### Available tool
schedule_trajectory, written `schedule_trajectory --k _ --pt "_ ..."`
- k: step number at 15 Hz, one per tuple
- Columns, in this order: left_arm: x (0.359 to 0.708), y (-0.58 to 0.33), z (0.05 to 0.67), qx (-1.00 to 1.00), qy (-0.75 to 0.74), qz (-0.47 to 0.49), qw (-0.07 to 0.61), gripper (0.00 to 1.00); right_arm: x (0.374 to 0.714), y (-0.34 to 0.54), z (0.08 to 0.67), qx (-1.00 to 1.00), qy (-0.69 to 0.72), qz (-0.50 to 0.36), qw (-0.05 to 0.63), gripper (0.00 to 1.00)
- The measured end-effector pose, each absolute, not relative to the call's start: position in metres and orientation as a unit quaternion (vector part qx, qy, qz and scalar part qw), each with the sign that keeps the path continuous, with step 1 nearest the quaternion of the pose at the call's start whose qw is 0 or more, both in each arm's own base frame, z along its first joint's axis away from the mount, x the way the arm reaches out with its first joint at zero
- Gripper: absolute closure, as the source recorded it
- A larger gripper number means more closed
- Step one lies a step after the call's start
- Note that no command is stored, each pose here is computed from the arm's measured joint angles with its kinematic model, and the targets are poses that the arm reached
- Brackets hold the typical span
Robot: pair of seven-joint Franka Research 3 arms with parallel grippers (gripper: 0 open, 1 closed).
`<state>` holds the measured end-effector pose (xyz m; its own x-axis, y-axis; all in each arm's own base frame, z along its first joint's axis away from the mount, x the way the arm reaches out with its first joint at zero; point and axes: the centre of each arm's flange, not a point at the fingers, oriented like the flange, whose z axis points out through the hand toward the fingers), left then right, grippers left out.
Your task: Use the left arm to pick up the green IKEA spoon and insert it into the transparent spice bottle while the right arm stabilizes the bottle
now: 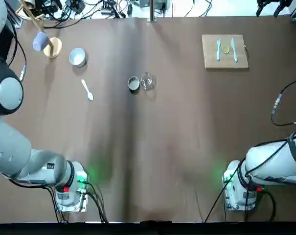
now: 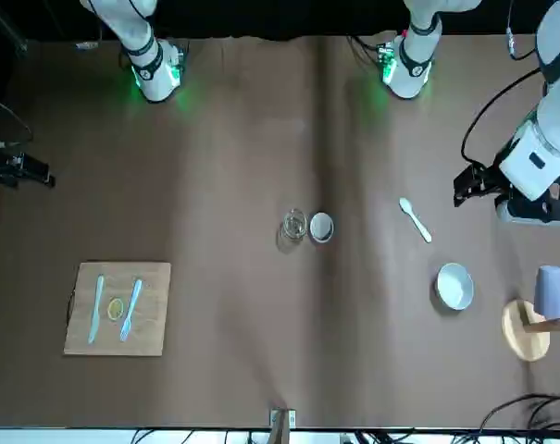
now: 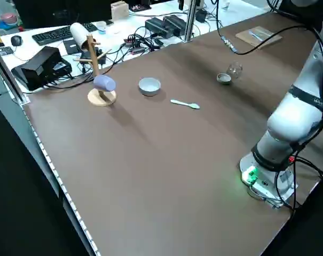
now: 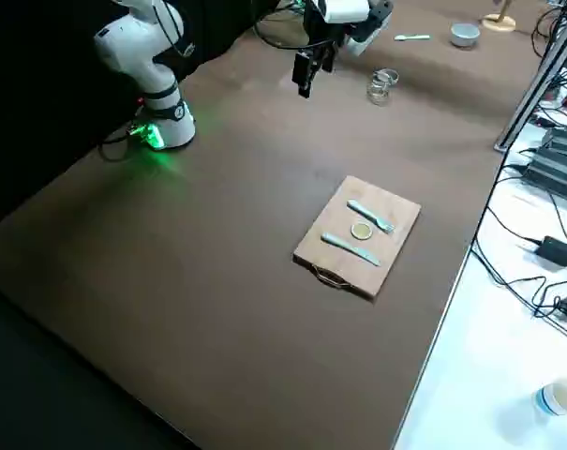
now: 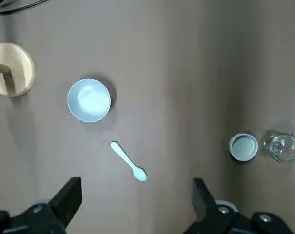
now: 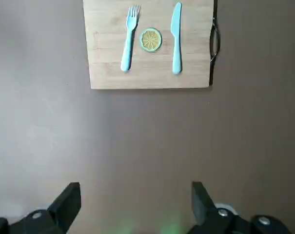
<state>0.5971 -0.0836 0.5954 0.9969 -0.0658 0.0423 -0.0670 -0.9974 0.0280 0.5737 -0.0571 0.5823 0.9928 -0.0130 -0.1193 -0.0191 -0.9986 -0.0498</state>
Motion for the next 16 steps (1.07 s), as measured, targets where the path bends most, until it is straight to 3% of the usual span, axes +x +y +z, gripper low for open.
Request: schedule_trajectory --k 8,13,16 --pt "0.604 -0.081 0.576 1.000 -0.009 0.004 0.010 0.00 0.574 -0.054 0.582 -0.998 0.005 0.059 0.026 0.00" --pt "0.609 -0.077 0.537 0.999 -0.012 -0.031 -0.015 0.00 0.583 0.003 0.568 -0.996 -0.045 0.068 0.026 0.00" --pt "0.606 -0.071 0.510 0.995 -0.033 -0.057 -0.070 0.00 0.587 0.040 0.550 -0.990 -0.110 0.083 0.027 0.00"
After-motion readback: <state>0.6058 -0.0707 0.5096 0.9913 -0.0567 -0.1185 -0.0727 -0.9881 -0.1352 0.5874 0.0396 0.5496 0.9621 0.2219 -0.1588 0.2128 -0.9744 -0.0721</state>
